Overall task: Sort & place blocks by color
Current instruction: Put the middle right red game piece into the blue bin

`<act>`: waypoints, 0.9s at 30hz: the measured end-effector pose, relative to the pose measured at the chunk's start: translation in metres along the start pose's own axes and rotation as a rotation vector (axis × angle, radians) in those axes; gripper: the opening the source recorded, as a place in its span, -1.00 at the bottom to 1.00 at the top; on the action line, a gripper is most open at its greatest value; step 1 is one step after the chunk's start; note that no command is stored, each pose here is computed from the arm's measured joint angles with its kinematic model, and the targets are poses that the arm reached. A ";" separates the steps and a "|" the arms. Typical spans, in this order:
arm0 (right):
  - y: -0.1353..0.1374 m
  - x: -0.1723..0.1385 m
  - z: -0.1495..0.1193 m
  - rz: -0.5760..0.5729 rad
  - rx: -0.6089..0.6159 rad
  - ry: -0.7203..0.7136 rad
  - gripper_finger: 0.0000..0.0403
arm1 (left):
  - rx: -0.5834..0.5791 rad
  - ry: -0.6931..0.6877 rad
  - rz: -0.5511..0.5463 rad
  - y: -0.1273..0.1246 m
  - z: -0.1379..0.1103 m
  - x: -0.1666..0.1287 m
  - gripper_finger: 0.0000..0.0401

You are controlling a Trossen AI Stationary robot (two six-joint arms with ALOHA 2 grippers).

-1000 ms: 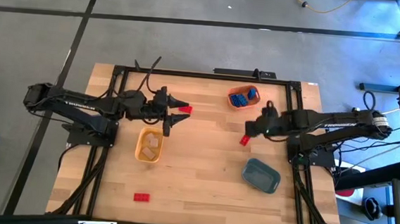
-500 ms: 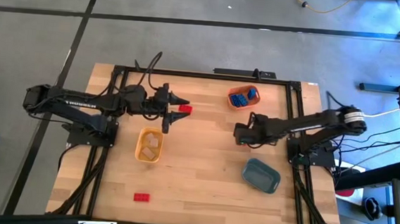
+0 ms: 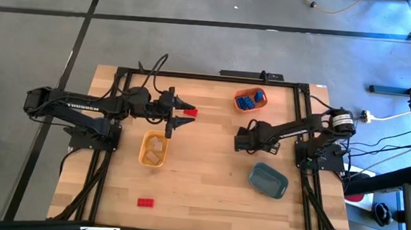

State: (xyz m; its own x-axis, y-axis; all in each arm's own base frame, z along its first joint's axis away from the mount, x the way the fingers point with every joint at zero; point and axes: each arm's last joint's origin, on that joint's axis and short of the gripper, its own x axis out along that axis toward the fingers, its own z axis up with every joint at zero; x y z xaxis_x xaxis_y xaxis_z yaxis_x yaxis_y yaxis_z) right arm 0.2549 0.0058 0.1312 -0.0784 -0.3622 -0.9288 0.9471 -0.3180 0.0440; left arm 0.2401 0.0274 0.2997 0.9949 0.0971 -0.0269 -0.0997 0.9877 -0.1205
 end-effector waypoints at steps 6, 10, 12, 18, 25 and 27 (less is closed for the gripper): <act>0.002 0.006 -0.004 -0.006 -0.010 -0.007 0.25 | 0.000 0.000 0.001 0.000 0.000 0.000 0.07; 0.003 0.006 -0.004 0.001 -0.049 -0.007 -0.09 | -0.001 -0.001 0.002 0.002 0.003 -0.004 0.07; 0.003 0.005 -0.004 0.005 -0.121 -0.006 -0.31 | -0.001 -0.021 -0.004 0.004 0.008 -0.010 0.07; 0.008 -0.017 0.010 0.163 -0.398 0.000 -0.30 | -0.008 -0.034 0.025 0.007 0.021 -0.037 0.07; 0.016 -0.038 0.031 0.865 -0.722 0.027 -0.30 | -0.090 -0.082 0.024 0.007 0.031 -0.052 0.07; 0.017 -0.043 0.037 1.128 -0.698 0.004 -0.30 | -0.131 -0.077 0.019 0.006 0.030 -0.051 0.07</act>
State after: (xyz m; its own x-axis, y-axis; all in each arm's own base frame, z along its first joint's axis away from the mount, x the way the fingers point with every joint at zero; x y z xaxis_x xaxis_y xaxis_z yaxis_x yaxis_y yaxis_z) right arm 0.2628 -0.0168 0.1855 0.8515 -0.1254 -0.5091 0.4518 0.6682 0.5911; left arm 0.1895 0.0322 0.3299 0.9905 0.1301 0.0447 -0.1151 0.9615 -0.2496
